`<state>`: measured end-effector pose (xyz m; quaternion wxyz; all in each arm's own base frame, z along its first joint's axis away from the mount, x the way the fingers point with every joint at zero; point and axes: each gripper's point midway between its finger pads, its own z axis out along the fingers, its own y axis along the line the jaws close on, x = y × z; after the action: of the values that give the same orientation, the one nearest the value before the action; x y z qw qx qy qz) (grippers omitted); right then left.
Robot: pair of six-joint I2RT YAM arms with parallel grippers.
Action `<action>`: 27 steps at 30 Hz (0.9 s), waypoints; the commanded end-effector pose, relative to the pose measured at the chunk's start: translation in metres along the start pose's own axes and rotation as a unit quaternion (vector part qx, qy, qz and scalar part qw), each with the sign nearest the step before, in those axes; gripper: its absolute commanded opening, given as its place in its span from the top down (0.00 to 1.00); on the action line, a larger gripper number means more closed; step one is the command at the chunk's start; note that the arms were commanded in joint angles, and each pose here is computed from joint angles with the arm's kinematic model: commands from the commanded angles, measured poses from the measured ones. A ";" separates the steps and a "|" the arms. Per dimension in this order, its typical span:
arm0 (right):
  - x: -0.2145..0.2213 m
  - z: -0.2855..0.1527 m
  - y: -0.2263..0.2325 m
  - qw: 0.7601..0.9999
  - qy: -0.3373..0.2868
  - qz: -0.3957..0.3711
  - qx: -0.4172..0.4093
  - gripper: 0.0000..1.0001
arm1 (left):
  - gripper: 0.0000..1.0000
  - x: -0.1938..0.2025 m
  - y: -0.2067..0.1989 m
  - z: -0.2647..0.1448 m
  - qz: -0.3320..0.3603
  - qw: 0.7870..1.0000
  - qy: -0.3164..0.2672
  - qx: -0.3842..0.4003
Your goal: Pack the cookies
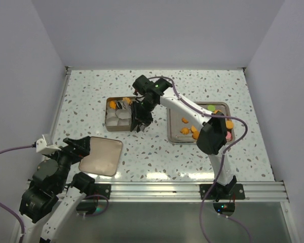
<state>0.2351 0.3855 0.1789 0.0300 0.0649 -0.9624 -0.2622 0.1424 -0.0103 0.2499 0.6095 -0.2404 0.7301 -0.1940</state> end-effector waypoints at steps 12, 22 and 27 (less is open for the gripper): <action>-0.037 0.020 0.031 0.997 -0.027 0.052 -0.057 0.80 | 0.00 -0.013 -0.005 -0.004 -0.020 0.999 -0.028 0.017; -0.050 0.019 0.021 0.992 -0.031 0.102 -0.070 0.73 | 0.00 -0.011 -0.006 -0.003 -0.018 0.999 -0.025 0.015; -0.056 0.019 0.017 0.989 -0.031 0.117 -0.084 0.64 | 0.00 -0.011 -0.006 -0.003 -0.018 0.999 -0.025 0.016</action>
<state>0.2820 0.4102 0.1412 0.0469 -0.0582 -0.9534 -0.2925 0.1414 -0.0097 0.2508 0.6116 -0.2411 0.7276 -0.1961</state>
